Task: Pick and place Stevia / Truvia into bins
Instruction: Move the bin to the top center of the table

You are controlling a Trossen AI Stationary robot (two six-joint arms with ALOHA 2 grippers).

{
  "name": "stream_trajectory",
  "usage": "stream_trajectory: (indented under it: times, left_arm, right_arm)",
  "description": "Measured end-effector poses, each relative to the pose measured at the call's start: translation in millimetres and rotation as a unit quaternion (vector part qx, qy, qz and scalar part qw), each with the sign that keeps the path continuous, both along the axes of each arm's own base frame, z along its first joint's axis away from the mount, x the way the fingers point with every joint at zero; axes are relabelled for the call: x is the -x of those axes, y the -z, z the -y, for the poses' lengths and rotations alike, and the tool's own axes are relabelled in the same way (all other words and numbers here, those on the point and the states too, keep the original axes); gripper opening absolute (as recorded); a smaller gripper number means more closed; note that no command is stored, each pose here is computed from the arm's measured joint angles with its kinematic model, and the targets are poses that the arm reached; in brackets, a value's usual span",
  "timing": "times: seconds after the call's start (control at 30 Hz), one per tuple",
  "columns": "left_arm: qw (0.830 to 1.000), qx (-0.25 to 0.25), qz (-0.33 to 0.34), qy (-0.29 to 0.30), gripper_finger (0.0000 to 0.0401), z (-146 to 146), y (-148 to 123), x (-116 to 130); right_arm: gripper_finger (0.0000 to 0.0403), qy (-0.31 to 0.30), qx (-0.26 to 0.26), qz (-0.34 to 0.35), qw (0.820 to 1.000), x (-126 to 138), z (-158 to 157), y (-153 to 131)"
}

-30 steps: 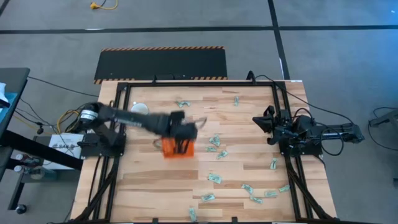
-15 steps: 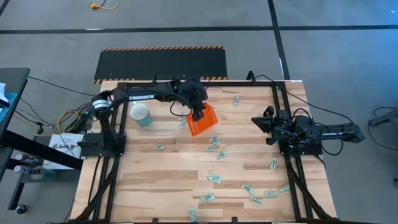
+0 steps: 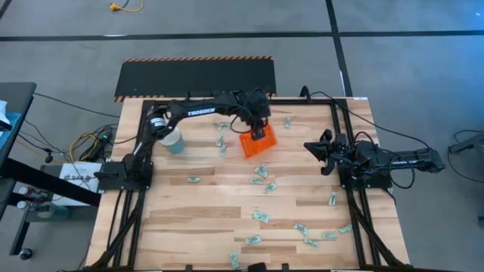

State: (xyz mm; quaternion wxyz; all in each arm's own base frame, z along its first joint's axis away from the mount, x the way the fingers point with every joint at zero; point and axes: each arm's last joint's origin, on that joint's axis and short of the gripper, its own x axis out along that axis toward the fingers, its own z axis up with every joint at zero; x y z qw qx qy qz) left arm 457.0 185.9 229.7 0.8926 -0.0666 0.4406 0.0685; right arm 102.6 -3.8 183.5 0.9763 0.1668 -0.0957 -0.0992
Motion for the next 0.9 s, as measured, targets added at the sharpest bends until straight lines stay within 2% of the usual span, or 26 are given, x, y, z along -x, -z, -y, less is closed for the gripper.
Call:
stream_trajectory:
  times: [0.13,0.4,0.77,0.9]
  left_arm:
    - [1.0,0.002,0.013,0.005,0.0,-4.8,1.4,-11.8]
    - [0.999,0.023,0.022,0.022,0.0,-11.1,24.2,-31.9]
    - [0.999,0.02,0.022,0.042,0.0,-9.9,26.7,-33.3]
    - [0.998,0.022,0.02,0.049,0.0018,-7.9,27.1,-33.6]
  right_arm:
    - [0.0,0.001,0.0,0.0,1.0,0.0,0.1,0.0]
    - [0.0,0.003,0.007,-0.001,1.0,0.0,0.1,-0.1]
    - [0.0,0.003,0.012,-0.003,1.0,0.0,0.1,0.0]
    - [0.0,0.003,0.012,-0.004,1.0,0.0,0.1,0.1]
